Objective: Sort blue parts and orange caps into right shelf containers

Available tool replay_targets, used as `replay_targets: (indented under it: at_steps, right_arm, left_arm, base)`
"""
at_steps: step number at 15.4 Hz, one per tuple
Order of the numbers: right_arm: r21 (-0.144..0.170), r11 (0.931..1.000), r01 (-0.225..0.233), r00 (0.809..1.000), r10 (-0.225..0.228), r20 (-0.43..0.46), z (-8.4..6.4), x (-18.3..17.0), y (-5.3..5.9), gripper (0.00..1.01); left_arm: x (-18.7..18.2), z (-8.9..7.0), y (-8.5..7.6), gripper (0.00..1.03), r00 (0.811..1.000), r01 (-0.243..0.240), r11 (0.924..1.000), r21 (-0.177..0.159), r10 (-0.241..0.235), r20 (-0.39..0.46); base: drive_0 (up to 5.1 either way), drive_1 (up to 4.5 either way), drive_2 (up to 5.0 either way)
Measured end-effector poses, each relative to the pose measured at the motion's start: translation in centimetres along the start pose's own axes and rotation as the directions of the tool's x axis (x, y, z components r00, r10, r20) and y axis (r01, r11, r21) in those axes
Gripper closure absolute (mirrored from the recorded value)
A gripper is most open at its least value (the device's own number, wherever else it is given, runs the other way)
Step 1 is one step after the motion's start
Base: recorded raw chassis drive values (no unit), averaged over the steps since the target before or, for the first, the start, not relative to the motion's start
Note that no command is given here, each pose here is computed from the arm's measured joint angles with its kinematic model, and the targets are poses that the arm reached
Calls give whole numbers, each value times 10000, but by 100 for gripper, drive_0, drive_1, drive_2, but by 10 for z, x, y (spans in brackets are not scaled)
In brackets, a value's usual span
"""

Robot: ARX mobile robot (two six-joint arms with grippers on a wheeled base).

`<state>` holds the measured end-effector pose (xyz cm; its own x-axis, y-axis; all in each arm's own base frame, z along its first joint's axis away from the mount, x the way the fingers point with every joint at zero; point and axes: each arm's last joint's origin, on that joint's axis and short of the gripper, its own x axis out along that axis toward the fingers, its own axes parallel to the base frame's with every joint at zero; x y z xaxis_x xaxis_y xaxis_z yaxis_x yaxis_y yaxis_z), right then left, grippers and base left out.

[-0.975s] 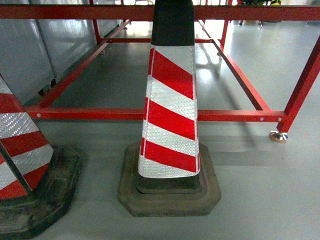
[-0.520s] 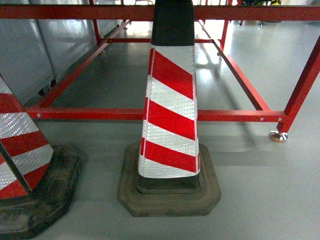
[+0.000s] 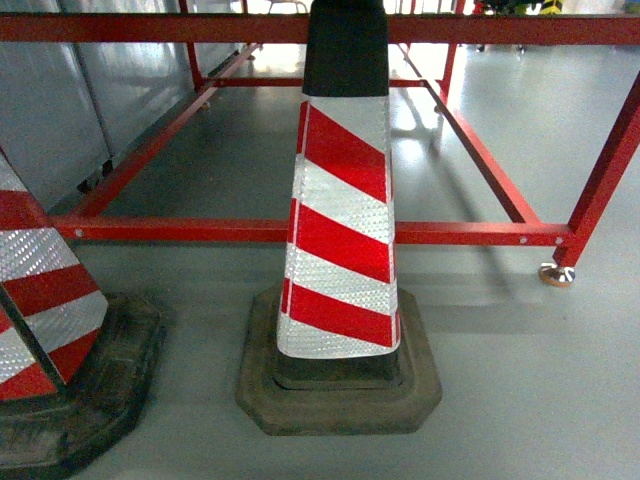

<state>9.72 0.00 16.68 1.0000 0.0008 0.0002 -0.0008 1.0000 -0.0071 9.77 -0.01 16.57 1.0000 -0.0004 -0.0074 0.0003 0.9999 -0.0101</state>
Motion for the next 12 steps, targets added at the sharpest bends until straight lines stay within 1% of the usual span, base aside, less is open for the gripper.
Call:
replay_targets:
  at_steps: [6,12]
  right_arm:
    - [34,10000,8,10000,-8,27,0,0,0,3]
    - [65,10000,8,10000,-8,27,0,0,0,3]
  left_arm:
    - [0,0,0,5,10000,8,10000,4,-8,23]
    - [0,0,0,5,10000,12,10000,80,-12,30]
  base:
    - [0,0,0]
    - [0,0,0]
